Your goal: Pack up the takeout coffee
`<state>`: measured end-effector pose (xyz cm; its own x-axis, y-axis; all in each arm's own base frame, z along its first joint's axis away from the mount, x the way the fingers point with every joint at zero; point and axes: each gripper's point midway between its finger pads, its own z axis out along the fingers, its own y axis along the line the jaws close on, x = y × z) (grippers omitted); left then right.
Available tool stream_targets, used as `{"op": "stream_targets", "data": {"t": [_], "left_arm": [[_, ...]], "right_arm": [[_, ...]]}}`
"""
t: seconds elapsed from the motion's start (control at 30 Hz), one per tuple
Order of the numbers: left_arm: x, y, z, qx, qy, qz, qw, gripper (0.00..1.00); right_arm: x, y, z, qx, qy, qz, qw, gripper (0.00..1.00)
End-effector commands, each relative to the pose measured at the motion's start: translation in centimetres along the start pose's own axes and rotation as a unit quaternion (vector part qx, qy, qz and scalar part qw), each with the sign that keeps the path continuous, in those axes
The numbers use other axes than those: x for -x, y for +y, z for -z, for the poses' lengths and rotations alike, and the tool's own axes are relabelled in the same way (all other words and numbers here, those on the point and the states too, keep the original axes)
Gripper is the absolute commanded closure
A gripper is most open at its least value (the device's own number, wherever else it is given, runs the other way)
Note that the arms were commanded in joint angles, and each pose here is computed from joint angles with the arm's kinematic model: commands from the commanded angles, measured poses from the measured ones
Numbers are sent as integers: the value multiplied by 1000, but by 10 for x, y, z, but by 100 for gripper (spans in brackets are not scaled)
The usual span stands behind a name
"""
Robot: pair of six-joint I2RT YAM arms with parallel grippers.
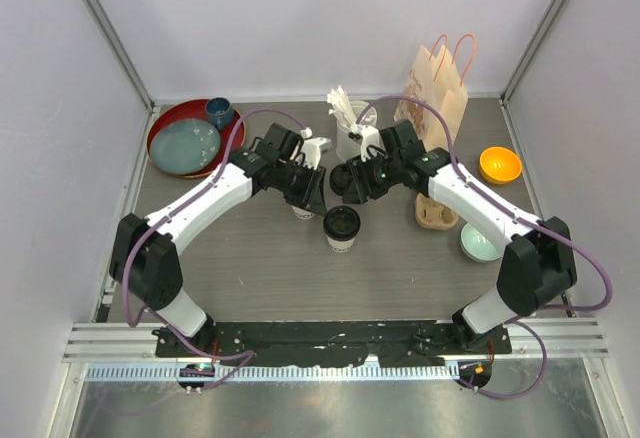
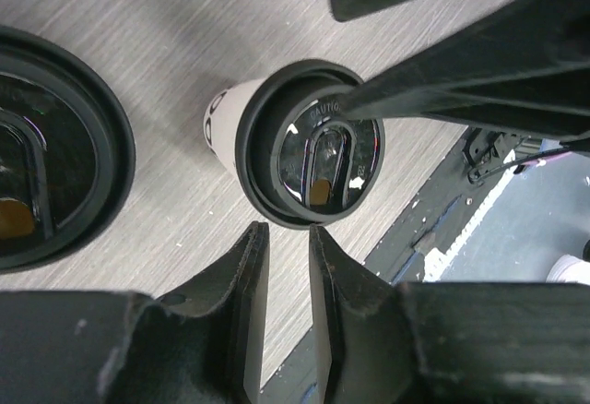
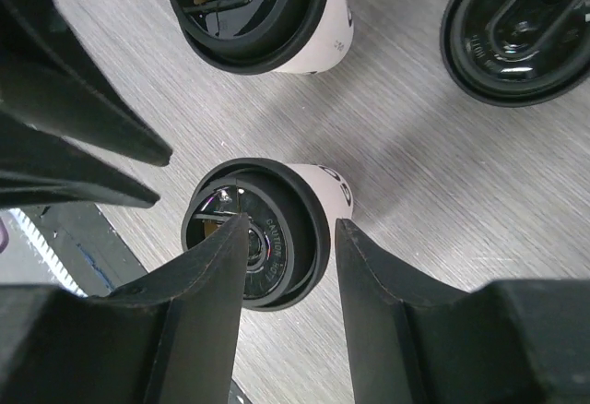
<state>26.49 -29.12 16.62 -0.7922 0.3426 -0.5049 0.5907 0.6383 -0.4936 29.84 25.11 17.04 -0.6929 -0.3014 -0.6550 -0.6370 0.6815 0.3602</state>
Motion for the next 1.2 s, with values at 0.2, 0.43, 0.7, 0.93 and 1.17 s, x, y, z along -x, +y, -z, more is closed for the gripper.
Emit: {"op": "stream_targets", "data": {"t": [0.2,0.43,0.7,0.93,1.17], "left_arm": [[-13,-8,-9,2,5,5,1000,63],[-20,-4,-22,-2,19,30,999,65],[-34,2,-36,-5,37,46,998,70],[-47,10,-43,1,55,53,997,73],[-61,18,-49,11,75,60,995,74]], "right_arm": [[-6,2,-20,41,-12,29,999,53],[-20,4,-27,54,-13,7,998,62],[-42,4,-30,57,-12,-25,998,72],[-75,2,-31,49,-22,-70,996,83],[-116,-7,-37,29,-15,-123,992,93]]}}
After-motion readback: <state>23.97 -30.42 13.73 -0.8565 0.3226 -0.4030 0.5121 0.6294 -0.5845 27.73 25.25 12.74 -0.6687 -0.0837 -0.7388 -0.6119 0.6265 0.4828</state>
